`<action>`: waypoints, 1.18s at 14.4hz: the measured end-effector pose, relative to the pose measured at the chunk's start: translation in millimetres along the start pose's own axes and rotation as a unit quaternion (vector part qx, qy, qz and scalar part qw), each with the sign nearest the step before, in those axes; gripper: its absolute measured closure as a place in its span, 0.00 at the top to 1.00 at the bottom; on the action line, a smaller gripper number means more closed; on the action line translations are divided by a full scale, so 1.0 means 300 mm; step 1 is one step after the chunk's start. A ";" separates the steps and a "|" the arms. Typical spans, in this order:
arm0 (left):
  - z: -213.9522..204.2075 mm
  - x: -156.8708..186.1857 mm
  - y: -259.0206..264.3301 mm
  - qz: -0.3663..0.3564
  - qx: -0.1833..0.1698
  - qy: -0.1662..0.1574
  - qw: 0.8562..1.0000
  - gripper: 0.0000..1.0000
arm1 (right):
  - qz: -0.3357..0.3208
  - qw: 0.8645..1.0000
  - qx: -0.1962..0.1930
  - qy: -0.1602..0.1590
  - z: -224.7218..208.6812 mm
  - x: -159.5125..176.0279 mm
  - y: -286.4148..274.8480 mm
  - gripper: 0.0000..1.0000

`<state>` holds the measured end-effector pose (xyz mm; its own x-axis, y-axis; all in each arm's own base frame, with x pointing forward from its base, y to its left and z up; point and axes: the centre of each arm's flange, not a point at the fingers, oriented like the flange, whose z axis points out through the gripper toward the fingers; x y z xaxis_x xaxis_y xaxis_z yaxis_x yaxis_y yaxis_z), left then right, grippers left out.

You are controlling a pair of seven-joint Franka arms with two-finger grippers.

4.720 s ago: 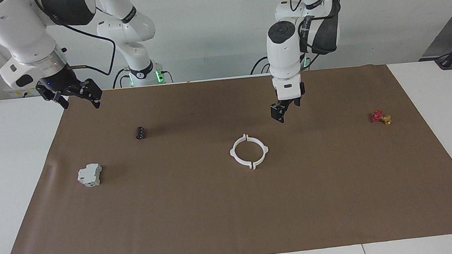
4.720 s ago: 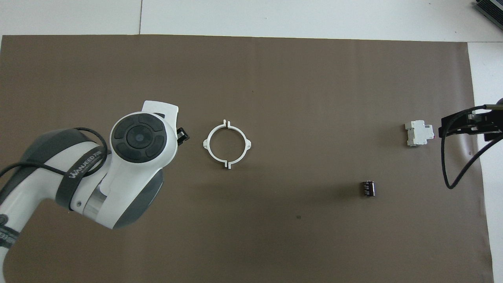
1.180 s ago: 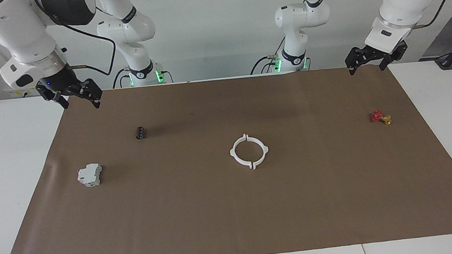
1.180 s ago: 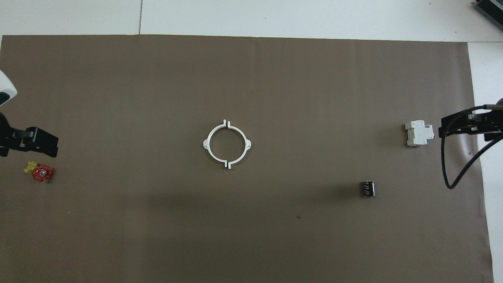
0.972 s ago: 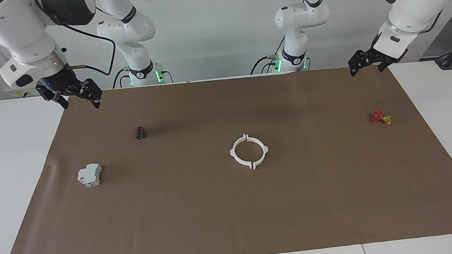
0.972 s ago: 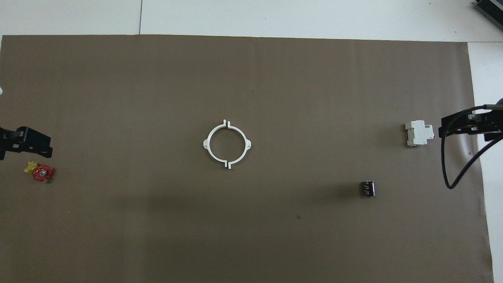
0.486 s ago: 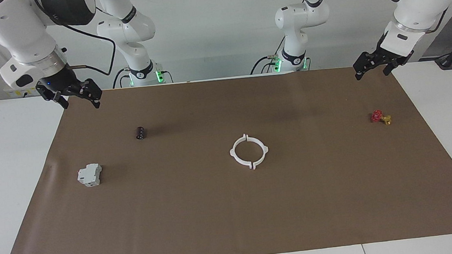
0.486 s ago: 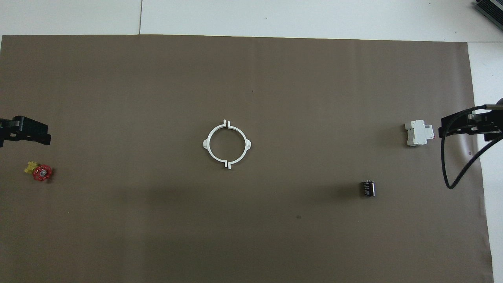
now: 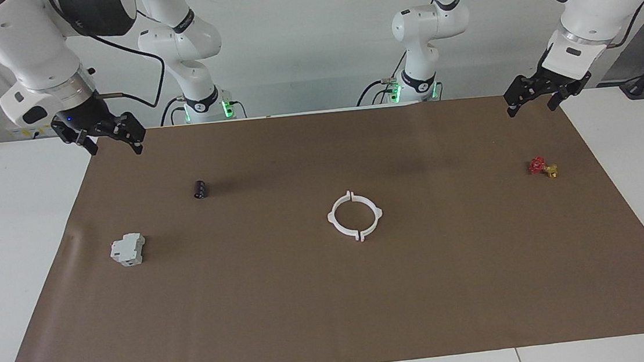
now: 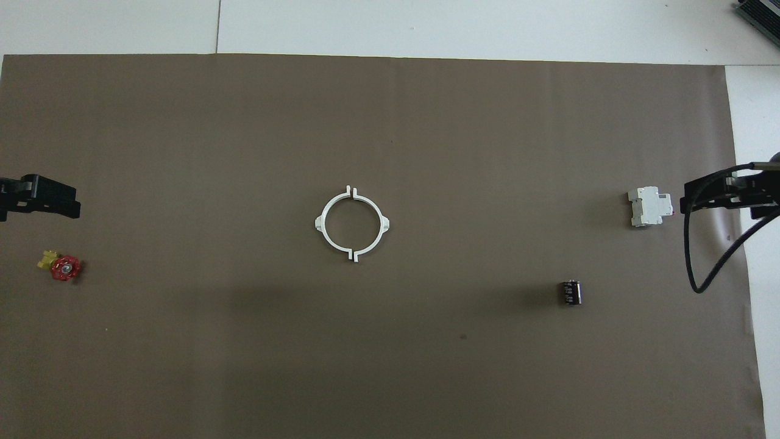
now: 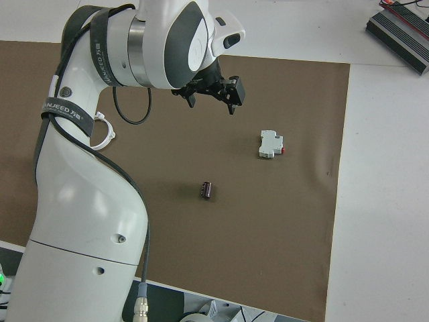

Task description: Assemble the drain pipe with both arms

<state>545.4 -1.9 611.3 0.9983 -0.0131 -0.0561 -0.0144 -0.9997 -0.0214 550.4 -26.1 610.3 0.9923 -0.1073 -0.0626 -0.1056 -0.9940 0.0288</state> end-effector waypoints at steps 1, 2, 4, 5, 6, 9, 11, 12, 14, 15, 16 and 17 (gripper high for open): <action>0.001 0.001 0.000 0.000 0.000 0.000 1.000 1.00 | 0.000 1.000 0.000 0.000 0.000 0.000 0.000 1.00; 0.006 0.002 0.000 0.000 0.000 -0.001 1.000 1.00 | 0.000 1.000 0.000 0.000 0.000 0.000 0.000 1.00; 0.013 0.007 0.000 0.000 0.000 -0.001 1.000 1.00 | 0.000 1.000 0.000 0.000 0.000 0.000 0.000 1.00; 0.014 0.008 0.001 0.000 0.000 -0.001 1.000 1.00 | 0.000 1.000 0.000 0.000 0.000 0.000 0.000 1.00; 0.014 0.008 0.001 0.000 0.000 -0.001 1.000 1.00 | 0.000 1.000 0.000 0.000 0.000 0.000 0.000 1.00; 0.014 0.009 0.001 0.000 0.000 -0.001 1.000 1.00 | 0.000 1.000 0.000 0.000 0.000 0.000 0.000 1.00; 0.014 0.009 0.001 0.000 0.000 0.000 1.000 1.00 | 0.000 1.000 0.000 0.000 0.000 0.000 0.000 1.00; 0.014 0.009 0.001 0.000 0.000 0.000 1.000 1.00 | 0.000 1.000 0.000 0.000 0.000 0.000 0.000 1.00; 0.014 0.010 0.001 0.000 0.000 0.000 1.000 1.00 | 0.000 1.000 0.000 0.000 0.000 0.000 0.000 1.00; 0.014 0.010 0.001 0.000 0.000 0.000 1.000 1.00 | 0.000 1.000 0.000 0.000 0.000 0.000 0.000 1.00; 0.014 0.010 0.001 0.000 0.000 0.000 1.000 1.00 | 0.000 1.000 0.000 0.000 0.000 0.000 0.000 1.00; 0.014 0.010 0.001 0.000 0.000 0.000 1.000 1.00 | 0.000 1.000 0.000 0.000 0.000 0.000 0.000 1.00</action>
<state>548.1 -2.1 607.0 0.9984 -0.0136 -0.0555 -0.0148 -0.9997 -0.0210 550.4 -26.1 610.3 0.9923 -0.1072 -0.0626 -0.1056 -0.9940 0.0288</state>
